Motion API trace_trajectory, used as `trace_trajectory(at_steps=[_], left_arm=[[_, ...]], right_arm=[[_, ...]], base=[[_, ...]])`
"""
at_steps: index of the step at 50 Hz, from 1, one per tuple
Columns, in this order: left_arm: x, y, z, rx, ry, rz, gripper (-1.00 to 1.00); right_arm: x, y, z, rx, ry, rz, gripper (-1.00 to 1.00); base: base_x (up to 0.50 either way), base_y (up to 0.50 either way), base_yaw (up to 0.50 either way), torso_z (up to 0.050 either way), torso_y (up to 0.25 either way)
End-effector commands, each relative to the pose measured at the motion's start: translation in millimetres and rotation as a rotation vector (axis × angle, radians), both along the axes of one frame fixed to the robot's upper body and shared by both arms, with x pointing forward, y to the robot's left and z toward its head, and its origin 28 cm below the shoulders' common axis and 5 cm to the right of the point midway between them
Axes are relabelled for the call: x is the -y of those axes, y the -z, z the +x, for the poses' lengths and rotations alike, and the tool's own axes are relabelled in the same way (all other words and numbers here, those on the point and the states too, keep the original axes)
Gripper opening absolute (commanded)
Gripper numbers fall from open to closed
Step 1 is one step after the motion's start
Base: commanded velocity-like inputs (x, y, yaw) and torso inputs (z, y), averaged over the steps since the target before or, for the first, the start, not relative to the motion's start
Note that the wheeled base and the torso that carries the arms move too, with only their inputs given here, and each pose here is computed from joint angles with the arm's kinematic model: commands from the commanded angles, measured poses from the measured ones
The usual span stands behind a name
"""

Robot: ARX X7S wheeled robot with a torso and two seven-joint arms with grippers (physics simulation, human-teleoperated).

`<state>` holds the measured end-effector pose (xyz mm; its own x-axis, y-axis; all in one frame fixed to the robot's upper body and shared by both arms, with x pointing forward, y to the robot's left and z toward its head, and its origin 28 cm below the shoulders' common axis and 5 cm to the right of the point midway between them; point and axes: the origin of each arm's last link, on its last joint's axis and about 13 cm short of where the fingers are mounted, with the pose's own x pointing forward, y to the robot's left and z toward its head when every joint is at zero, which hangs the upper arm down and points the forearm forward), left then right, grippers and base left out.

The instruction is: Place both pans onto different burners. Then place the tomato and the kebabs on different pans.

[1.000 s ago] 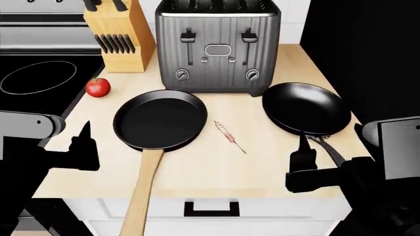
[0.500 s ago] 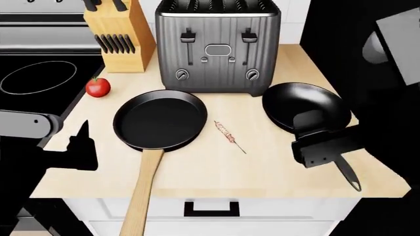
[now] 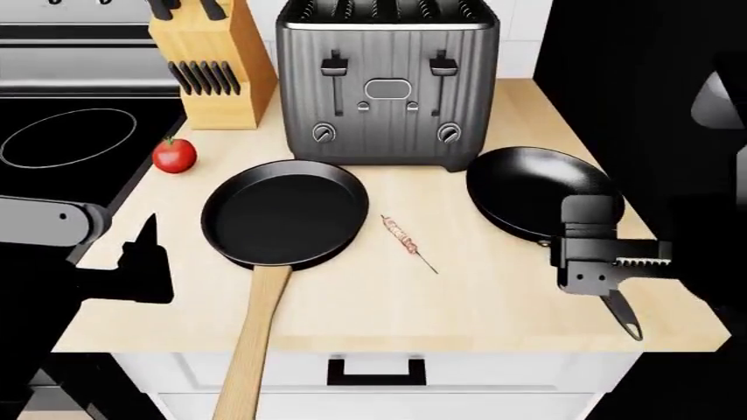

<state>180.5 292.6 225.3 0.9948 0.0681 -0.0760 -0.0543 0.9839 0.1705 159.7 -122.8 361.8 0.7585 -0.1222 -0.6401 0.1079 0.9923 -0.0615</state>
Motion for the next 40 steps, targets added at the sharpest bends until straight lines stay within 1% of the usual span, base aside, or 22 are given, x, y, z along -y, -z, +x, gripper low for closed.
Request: trace_trajectory(at_steps=[1,9,18,26,31,40], left_arm=[[0.0,3,1,-0.006,0.002,0.002,1.0],[0.1,3,1,-0.007,0.003,0.002,1.0],[-0.4,6,2,-0.013,0.006,0.001,1.0],[-0.9,6,2,-0.015,0.004,0.002,1.0],[-0.4,5,2,-0.015,0.003,0.003,1.0],[1.1,5,3,-0.016,0.005,0.006,1.0]], right_arm=[[2.1,20,19,-0.094,0.052,0.029,1.0],[4.4,37,35,-0.138,0.088,0.011,1.0],[3.0,49,60,-0.146,0.093,0.025,1.0],[3.9,70,77,-0.183,0.1,0.045,1.0],[6.9,82,80,-0.217,0.114,0.043,1.0],[14.3,94,70,-0.287,0.14,0.039,1.0]], base=[[0.0,0.0,0.0,0.0,0.0],[0.0,0.0,0.0,0.0,0.0],[0.0,0.0,0.0,0.0,0.0],[0.0,0.0,0.0,0.0,0.0],[0.0,0.0,0.0,0.0,0.0],[0.0,0.0,0.0,0.0,0.0]])
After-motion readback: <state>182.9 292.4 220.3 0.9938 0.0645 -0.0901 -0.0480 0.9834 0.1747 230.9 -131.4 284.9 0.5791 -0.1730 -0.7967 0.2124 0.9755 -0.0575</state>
